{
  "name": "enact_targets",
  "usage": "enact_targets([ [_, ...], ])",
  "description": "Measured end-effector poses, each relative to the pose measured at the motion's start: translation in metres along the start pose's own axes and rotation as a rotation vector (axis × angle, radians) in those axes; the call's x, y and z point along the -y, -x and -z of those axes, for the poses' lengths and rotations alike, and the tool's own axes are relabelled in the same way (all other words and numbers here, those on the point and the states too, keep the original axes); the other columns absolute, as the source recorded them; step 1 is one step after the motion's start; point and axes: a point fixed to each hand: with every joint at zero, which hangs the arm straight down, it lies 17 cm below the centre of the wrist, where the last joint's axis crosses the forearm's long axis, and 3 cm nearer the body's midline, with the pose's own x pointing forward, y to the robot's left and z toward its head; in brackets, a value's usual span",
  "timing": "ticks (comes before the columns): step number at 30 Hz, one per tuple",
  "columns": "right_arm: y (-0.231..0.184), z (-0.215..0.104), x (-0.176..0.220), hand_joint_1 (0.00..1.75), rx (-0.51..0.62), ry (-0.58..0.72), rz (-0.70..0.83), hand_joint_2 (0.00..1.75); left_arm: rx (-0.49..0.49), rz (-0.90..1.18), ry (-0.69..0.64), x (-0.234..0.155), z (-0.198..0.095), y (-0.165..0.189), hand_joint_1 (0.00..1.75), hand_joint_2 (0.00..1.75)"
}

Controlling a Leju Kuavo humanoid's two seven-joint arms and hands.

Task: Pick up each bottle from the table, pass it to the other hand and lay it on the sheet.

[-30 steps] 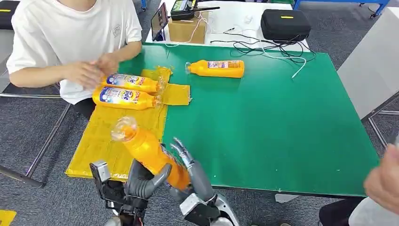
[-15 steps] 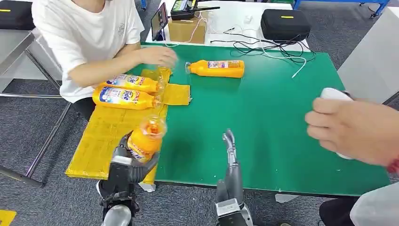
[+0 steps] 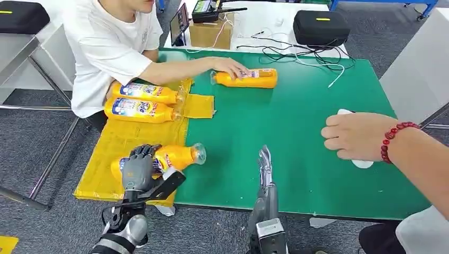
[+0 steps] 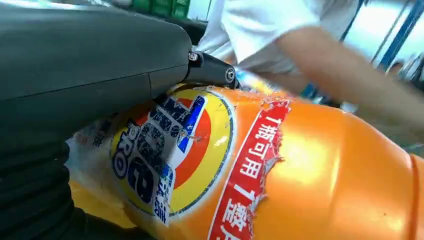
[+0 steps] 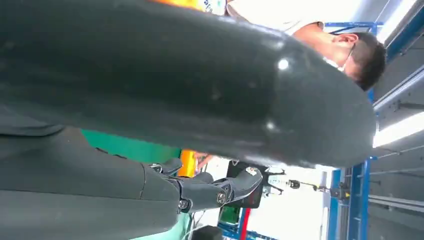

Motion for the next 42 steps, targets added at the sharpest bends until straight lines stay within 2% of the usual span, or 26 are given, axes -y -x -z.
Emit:
enact_targets([
  [4, 0.003, 0.000, -0.002, 0.00, -0.014, -0.004, 0.023, 0.00, -0.027, 0.075, 0.104, 0.024, 0.002, 0.024, 1.75, 1.75],
  [11, 0.010, -0.003, -0.004, 0.00, -0.040, -0.013, 0.045, 0.00, -0.077, 0.085, 0.198, 0.044, 0.010, 0.045, 1.75, 1.75],
  [12, 0.011, -0.004, -0.004, 0.00, -0.044, -0.012, 0.047, 0.00, -0.086, 0.076, 0.213, 0.048, 0.010, 0.047, 1.06, 1.75],
  [13, 0.012, -0.004, -0.004, 0.00, -0.050, -0.013, 0.050, 0.00, -0.096, 0.043, 0.230, 0.052, 0.011, 0.046, 0.24, 1.75],
  [14, 0.014, -0.005, -0.003, 0.00, -0.054, -0.013, 0.052, 0.00, -0.113, 0.012, 0.246, 0.056, 0.012, 0.048, 0.02, 1.75],
  [19, 0.018, -0.007, -0.004, 0.00, -0.069, -0.018, 0.059, 0.00, -0.180, -0.108, 0.344, 0.072, 0.018, 0.050, 0.00, 1.75],
  [24, 0.023, -0.007, -0.005, 0.00, -0.077, -0.023, 0.060, 0.00, -0.210, -0.189, 0.432, 0.084, 0.026, 0.044, 0.00, 1.75],
  [30, 0.029, -0.008, -0.008, 0.00, -0.087, -0.041, 0.056, 0.00, -0.218, -0.296, 0.517, 0.095, 0.020, 0.038, 0.00, 1.75],
  [36, 0.034, -0.008, -0.009, 0.00, -0.095, -0.040, 0.047, 0.00, -0.203, -0.495, 0.519, 0.094, 0.017, 0.018, 0.00, 1.75],
  [40, 0.036, -0.009, -0.006, 0.00, -0.095, -0.023, 0.034, 0.00, -0.144, -0.662, 0.396, 0.071, 0.015, -0.014, 0.00, 1.75],
  [42, 0.038, -0.010, -0.003, 0.00, -0.099, -0.016, 0.028, 0.00, -0.132, -0.690, 0.381, 0.067, 0.008, -0.027, 0.00, 1.75],
])
